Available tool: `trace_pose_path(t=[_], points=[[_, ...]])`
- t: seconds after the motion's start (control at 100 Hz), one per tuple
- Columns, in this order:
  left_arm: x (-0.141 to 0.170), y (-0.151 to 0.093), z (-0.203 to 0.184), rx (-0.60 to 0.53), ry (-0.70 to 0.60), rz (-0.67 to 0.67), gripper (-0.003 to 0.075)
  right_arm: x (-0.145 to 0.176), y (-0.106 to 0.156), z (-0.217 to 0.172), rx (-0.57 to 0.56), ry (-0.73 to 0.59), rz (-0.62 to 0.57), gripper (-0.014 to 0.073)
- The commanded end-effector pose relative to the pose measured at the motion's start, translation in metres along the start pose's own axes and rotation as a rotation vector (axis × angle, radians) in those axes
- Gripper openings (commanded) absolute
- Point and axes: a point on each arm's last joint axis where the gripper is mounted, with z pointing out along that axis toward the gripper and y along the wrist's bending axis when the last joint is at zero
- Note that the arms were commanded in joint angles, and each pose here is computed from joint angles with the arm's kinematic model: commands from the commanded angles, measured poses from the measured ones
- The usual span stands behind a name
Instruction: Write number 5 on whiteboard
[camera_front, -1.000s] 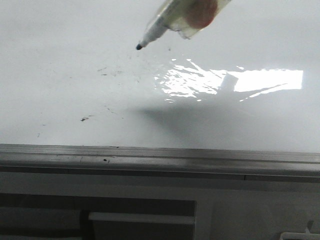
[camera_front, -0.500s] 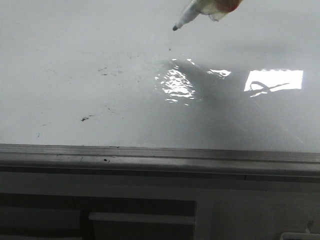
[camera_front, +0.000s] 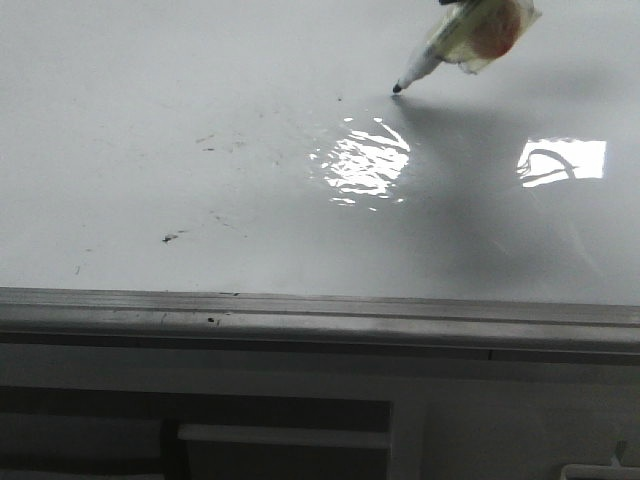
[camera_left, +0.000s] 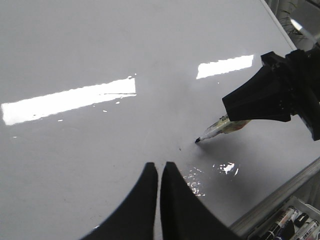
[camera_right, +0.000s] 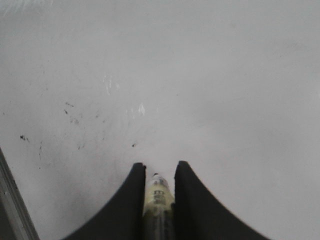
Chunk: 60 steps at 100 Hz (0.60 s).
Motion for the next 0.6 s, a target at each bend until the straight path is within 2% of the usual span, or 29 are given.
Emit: trace_pose_path(t=[0.0,0.37,0.59], points=[[-0.01,0.002,0.0,-0.017,-0.034,-0.025,-0.002,-0.011,-0.007,0.0,0.043,-0.052,-0.006,-0.006],[-0.007,-0.003,0.0,0.035,-0.003,-0.029,-0.002,0.009,0.004,0.016,-0.057,0.09,0.005,-0.0059],[-0.007,-0.003,0.0,0.038,-0.003,-0.042,-0.002,0.021,0.009,0.017,-0.074,0.126,0.036,-0.0059]])
